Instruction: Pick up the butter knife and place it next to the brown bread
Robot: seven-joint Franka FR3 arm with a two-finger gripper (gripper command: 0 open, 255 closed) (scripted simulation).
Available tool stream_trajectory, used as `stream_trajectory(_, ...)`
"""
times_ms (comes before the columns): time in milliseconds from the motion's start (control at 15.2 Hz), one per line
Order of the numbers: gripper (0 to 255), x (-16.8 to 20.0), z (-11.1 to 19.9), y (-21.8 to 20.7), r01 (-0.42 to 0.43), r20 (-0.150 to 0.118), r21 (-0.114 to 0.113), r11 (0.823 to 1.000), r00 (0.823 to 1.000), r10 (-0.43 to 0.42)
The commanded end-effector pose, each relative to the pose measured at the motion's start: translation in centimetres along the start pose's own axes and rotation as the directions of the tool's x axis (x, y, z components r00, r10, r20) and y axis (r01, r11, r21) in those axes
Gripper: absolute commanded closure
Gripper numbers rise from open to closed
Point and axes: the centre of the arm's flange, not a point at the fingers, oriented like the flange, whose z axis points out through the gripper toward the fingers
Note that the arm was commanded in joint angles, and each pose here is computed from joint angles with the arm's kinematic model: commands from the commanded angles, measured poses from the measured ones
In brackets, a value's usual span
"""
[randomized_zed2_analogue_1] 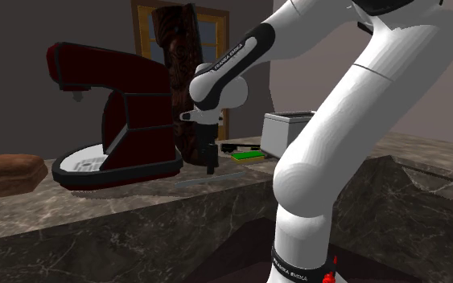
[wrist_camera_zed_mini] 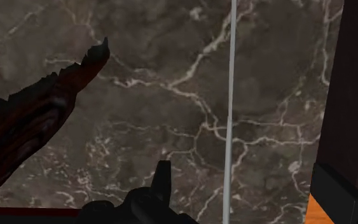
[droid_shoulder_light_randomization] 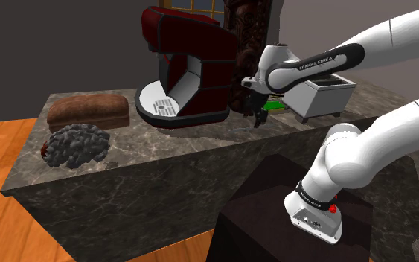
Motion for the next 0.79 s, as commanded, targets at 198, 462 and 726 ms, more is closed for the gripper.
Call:
stream_trajectory(198,0,0.0,2.5,0.1,0.004,0.000,-0.001,1.000,1.000,-0.004)
stream_trajectory(462,0,0.0,2.5,0.1,0.004,0.000,-0.001,1.000,1.000,-0.004)
stream_trajectory(726,255,0.0,2.5,0.1,0.004,0.000,-0.001,1.000,1.000,-0.004)
